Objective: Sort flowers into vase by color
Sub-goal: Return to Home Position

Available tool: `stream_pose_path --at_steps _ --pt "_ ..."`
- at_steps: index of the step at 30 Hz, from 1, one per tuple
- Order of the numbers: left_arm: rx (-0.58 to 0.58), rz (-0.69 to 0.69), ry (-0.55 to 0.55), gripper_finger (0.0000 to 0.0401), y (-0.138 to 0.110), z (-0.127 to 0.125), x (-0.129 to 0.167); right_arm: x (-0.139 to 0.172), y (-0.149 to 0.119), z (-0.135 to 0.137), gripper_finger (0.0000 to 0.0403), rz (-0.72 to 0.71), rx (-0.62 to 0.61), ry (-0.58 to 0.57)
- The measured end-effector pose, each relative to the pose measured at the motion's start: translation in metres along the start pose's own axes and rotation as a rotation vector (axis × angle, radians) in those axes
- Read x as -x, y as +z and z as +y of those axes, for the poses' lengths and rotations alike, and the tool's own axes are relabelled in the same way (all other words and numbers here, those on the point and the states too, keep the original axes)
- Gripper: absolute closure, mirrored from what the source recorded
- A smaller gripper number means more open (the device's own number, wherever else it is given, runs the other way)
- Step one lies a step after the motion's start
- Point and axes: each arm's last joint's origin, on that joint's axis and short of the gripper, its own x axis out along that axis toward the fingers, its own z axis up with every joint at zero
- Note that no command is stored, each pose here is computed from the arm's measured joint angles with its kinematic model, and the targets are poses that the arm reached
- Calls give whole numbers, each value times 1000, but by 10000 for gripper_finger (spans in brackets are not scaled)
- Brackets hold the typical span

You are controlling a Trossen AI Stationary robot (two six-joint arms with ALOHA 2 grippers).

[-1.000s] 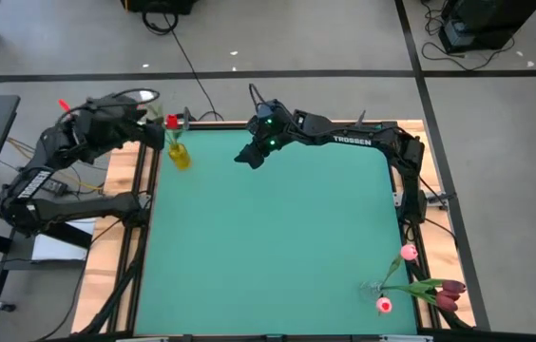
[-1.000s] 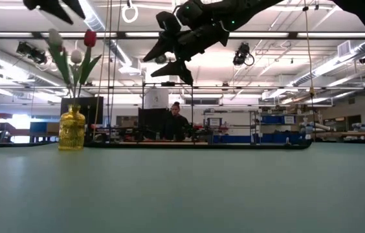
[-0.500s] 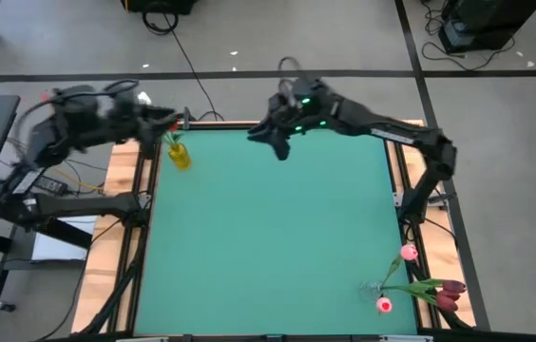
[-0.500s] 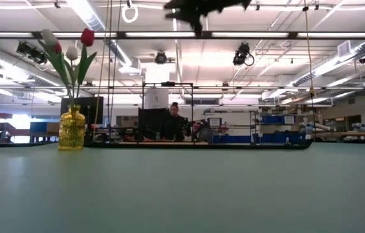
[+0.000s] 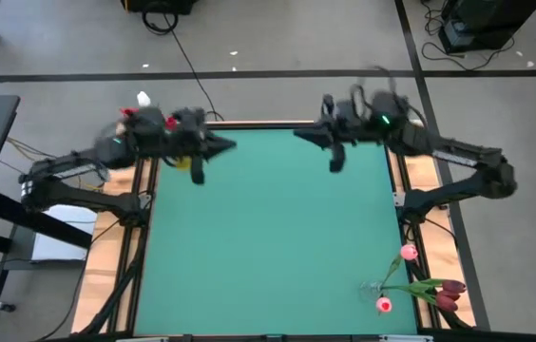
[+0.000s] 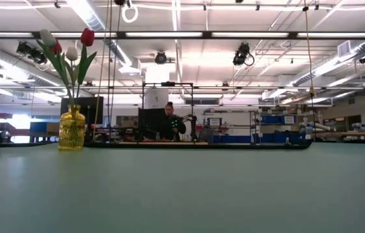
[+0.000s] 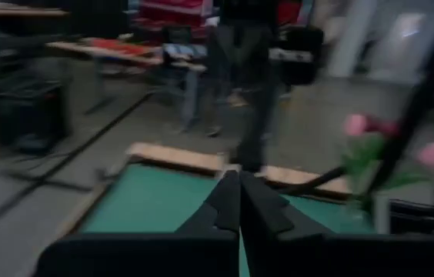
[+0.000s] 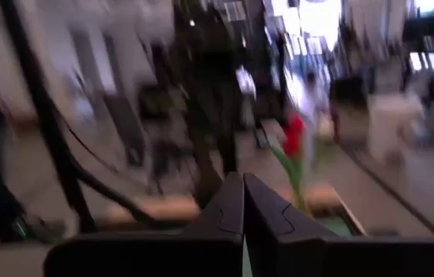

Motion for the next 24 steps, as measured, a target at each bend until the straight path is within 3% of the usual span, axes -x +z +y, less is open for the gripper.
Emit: stream_pose_path --at_steps 4,8,10,12,17,24 --pt "42 -70 -113 396 -47 -7 -23 12 -31 24 397 -164 26 73" --pt "34 -45 -135 396 -82 -8 -29 9 -76 33 393 -79 141 108" --pt "44 28 -130 396 -98 -6 -30 11 -87 35 390 -35 128 120" --pt "51 83 -131 396 -106 -6 -25 16 -91 36 391 -36 114 101" --pt "-39 66 -142 399 -121 -6 0 36 -103 35 398 -36 163 35" --pt "41 53 -146 400 -169 -3 36 72 -151 32 400 -54 120 8"
